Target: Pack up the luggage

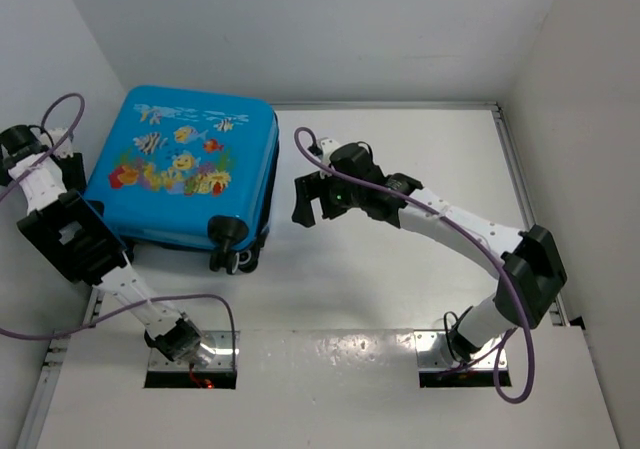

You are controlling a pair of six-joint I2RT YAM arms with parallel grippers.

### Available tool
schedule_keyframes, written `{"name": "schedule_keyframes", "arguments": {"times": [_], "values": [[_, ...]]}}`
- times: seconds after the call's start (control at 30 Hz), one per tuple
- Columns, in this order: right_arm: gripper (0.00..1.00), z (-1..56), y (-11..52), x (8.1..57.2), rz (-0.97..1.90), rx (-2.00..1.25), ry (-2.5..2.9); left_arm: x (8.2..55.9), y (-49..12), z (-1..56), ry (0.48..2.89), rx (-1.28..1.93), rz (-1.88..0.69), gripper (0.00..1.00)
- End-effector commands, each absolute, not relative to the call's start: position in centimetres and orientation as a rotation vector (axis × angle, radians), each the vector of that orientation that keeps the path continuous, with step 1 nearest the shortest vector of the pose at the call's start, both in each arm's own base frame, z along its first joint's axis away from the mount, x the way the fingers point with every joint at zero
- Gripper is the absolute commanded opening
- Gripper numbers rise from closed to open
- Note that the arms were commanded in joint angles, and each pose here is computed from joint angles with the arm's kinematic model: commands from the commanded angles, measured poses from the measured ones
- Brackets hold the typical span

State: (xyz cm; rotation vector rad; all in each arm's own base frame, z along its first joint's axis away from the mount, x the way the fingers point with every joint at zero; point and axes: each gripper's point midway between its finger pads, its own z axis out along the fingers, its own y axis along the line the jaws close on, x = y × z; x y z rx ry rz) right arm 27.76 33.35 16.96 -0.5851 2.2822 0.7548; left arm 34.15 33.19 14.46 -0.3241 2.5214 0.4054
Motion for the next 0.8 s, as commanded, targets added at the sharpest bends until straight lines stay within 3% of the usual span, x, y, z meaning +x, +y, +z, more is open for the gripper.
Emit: {"name": "schedule_keyframes", "arguments": {"times": [0.0, 0.27, 0.43, 0.53, 0.63, 0.77], "values": [[0.93, 19.5, 34.6, 28.3, 0.822, -0.613, 2.199, 33.9, 26.2, 10.3, 2.672, -0.108, -0.010, 0.54], [0.97, 20.7, 34.8, 26.2, 0.944, -0.636, 2.182, 34.7, 14.6, 7.5, 2.708, 0.090, -0.220, 0.48], [0.98, 20.0, 32.6, 26.5, 0.767, -0.577, 2.266, 36.4, 8.8, 8.9, 2.662, 0.095, -0.262, 0.48], [0.98, 19.6, 31.5, 27.2, 0.627, -0.571, 2.277, 36.7, 7.6, 9.2, 2.655, 0.070, -0.262, 0.55], [0.98, 18.9, 30.4, 28.2, 0.456, -0.604, 2.263, 37.4, 7.6, 9.6, 2.638, 0.056, -0.239, 0.68], [0.99, 16.5, 26.8, 30.6, 0.172, -0.665, 2.247, 38.0, 7.6, 10.7, 2.614, 0.059, -0.216, 0.74]]}}
